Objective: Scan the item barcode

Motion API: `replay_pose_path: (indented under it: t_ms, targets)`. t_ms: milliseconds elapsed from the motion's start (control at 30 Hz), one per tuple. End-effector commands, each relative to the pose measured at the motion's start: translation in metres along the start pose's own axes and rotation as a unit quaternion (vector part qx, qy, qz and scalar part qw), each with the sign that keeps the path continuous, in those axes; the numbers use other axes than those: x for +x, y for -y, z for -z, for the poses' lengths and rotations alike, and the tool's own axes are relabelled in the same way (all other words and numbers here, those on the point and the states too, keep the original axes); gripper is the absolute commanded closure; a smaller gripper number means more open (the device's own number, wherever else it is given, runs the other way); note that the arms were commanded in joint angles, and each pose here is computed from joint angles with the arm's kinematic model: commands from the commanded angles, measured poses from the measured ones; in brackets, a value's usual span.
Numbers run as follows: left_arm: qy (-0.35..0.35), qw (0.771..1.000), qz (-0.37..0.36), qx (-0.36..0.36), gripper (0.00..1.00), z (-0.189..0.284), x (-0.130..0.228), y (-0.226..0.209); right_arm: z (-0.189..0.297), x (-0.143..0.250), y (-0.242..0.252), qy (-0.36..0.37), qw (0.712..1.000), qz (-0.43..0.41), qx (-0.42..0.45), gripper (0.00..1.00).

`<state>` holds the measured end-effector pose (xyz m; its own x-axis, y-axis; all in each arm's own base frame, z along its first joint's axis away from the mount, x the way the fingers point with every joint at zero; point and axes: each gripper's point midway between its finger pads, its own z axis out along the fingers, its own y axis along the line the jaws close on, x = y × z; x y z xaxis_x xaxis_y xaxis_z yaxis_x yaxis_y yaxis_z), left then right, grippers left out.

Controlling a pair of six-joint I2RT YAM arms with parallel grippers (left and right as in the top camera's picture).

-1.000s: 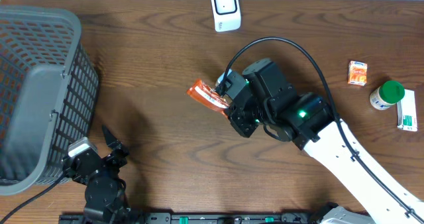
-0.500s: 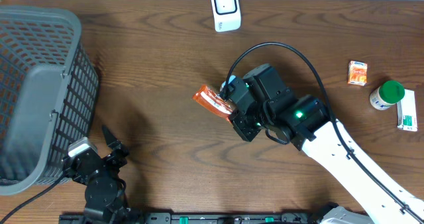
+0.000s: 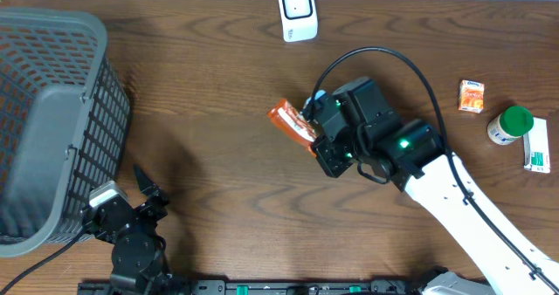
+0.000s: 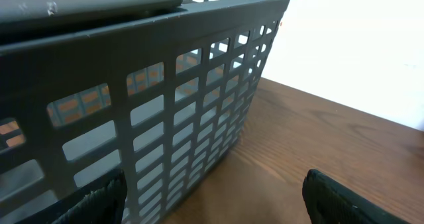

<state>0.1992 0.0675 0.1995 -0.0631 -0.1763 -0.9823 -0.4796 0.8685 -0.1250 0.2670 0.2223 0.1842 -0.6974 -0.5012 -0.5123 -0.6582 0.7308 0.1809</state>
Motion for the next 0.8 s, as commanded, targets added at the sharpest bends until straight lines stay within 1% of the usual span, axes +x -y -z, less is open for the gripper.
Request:
replay_pose_path:
  t_ms: [0,67,133,200,267,333,400,500,600,700,767]
  targets:
    - [0.006,1.000,0.003,-0.013,0.15,0.000,-0.003,-0.005,0.001,0.002,0.002,-0.003,1.000,-0.015,-0.002,0.99]
    - [0.006,1.000,0.004,-0.011,0.15,0.000,-0.003,-0.004,0.001,0.003,0.002,-0.004,1.000,-0.016,-0.002,0.99]
    - [0.001,1.000,0.015,0.012,0.15,0.000,-0.002,0.004,0.001,0.002,0.002,-0.003,1.000,-0.015,-0.002,0.99]
    - [-0.011,0.997,0.022,0.075,0.15,0.002,0.001,0.026,0.001,0.002,0.003,-0.002,1.000,-0.016,-0.002,0.99]
    - [-0.025,0.988,0.024,0.152,0.15,0.009,0.004,0.052,0.001,0.002,0.006,-0.001,1.000,-0.024,0.000,0.99]
    - [-0.051,0.972,0.029,0.229,0.15,0.019,0.012,0.078,0.002,0.001,0.012,0.001,0.999,-0.040,0.004,0.99]
    - [-0.083,0.956,0.043,0.278,0.15,0.027,0.021,0.095,0.003,0.001,0.017,0.003,0.998,-0.055,0.002,0.99]
    - [-0.127,0.935,0.058,0.325,0.14,0.034,0.033,0.115,0.002,0.002,0.024,0.001,0.997,-0.075,-0.015,0.99]
    - [-0.156,0.902,0.067,0.397,0.14,0.046,0.035,0.143,-0.007,0.007,0.034,-0.015,0.995,-0.099,-0.023,0.99]
    - [-0.188,0.870,0.070,0.450,0.15,0.056,0.041,0.163,-0.021,0.016,0.045,-0.042,0.991,-0.123,-0.022,0.99]
    - [-0.204,0.860,0.068,0.462,0.15,0.058,0.047,0.169,-0.029,0.022,0.044,-0.060,0.988,-0.135,-0.039,0.99]
